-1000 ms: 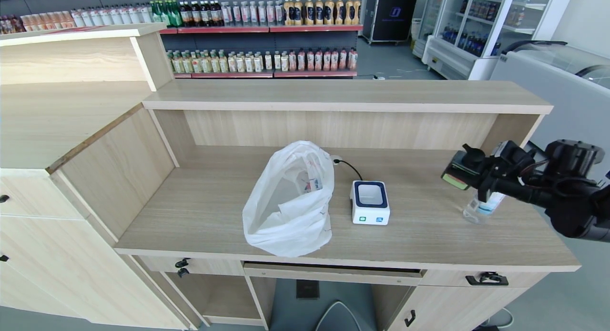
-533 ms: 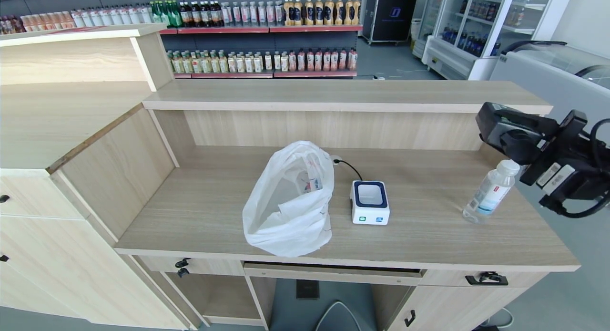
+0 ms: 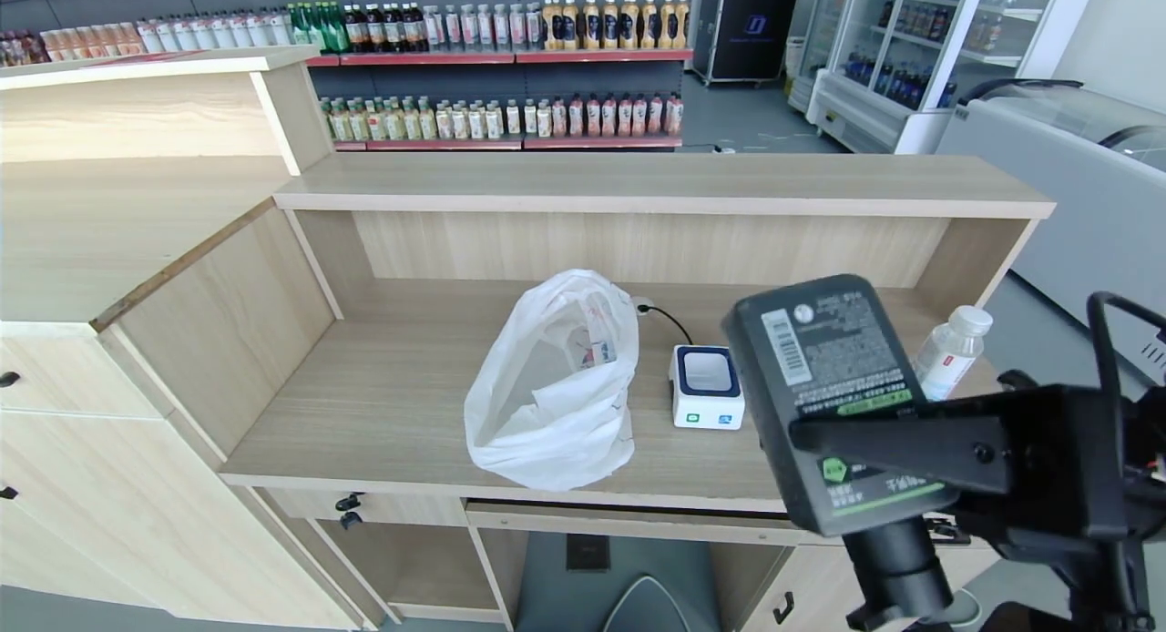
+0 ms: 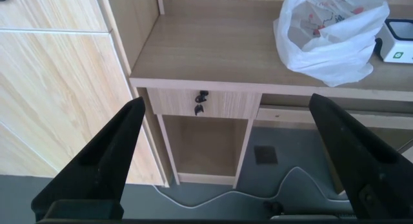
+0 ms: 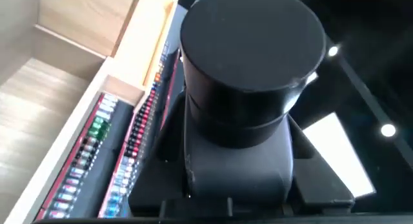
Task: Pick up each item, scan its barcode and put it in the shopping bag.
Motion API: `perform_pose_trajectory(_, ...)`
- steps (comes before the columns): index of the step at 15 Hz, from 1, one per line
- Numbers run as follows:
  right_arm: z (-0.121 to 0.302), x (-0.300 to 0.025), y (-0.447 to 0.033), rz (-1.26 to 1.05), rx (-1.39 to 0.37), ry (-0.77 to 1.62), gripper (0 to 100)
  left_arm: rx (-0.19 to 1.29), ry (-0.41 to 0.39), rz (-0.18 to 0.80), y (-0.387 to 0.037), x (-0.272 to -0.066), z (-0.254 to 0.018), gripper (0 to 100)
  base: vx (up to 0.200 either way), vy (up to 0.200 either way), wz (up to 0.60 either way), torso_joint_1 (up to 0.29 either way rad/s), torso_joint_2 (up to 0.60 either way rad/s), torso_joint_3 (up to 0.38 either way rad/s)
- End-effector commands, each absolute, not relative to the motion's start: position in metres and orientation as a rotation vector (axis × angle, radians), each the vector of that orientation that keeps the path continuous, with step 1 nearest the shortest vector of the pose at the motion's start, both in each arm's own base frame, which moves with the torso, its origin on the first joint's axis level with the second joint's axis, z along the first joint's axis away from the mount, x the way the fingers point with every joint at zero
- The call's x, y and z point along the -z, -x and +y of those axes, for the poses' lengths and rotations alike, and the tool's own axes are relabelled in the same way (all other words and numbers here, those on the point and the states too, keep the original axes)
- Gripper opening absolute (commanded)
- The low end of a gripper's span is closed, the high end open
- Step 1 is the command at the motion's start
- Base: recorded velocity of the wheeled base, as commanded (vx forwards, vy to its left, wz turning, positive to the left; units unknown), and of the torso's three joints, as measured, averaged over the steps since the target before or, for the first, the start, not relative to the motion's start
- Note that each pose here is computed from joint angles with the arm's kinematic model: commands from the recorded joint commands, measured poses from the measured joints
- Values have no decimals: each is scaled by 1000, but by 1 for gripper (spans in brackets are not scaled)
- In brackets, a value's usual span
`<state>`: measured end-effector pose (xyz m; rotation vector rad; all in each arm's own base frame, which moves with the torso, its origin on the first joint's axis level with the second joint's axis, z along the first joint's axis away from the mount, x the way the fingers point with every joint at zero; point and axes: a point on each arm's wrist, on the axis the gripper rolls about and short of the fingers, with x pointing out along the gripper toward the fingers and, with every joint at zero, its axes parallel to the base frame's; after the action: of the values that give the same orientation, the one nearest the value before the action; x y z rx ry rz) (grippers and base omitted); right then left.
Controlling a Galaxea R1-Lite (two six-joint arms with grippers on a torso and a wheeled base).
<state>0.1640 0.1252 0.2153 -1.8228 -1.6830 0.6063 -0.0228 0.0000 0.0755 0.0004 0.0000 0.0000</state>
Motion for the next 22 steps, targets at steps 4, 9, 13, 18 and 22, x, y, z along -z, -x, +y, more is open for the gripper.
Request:
perform_pose_trajectory(4,126,-212,-135,-1788,-689,1819,0,0,-2,0,23,-75,0,100,0,0,0,0,0,0)
perform_pose_trajectory(9,142,-206,-132,-1843,-752,1762,0,0,0,0,23,-75,0,100,0,0,0,0,0,0)
perform_pose_trajectory(13,145,-204,-132,-1851,-773,1750,0,0,0,0,23,-75,0,100,0,0,0,0,0,0)
perform_pose_trajectory(18,153,-204,-129,-1898,-776,1729,0,0,0,0,23,-75,0,100,0,0,0,0,0,0)
perform_pose_trajectory(22,153,-205,-129,-1898,-774,1729,0,0,0,0,23,-75,0,100,0,0,0,0,0,0)
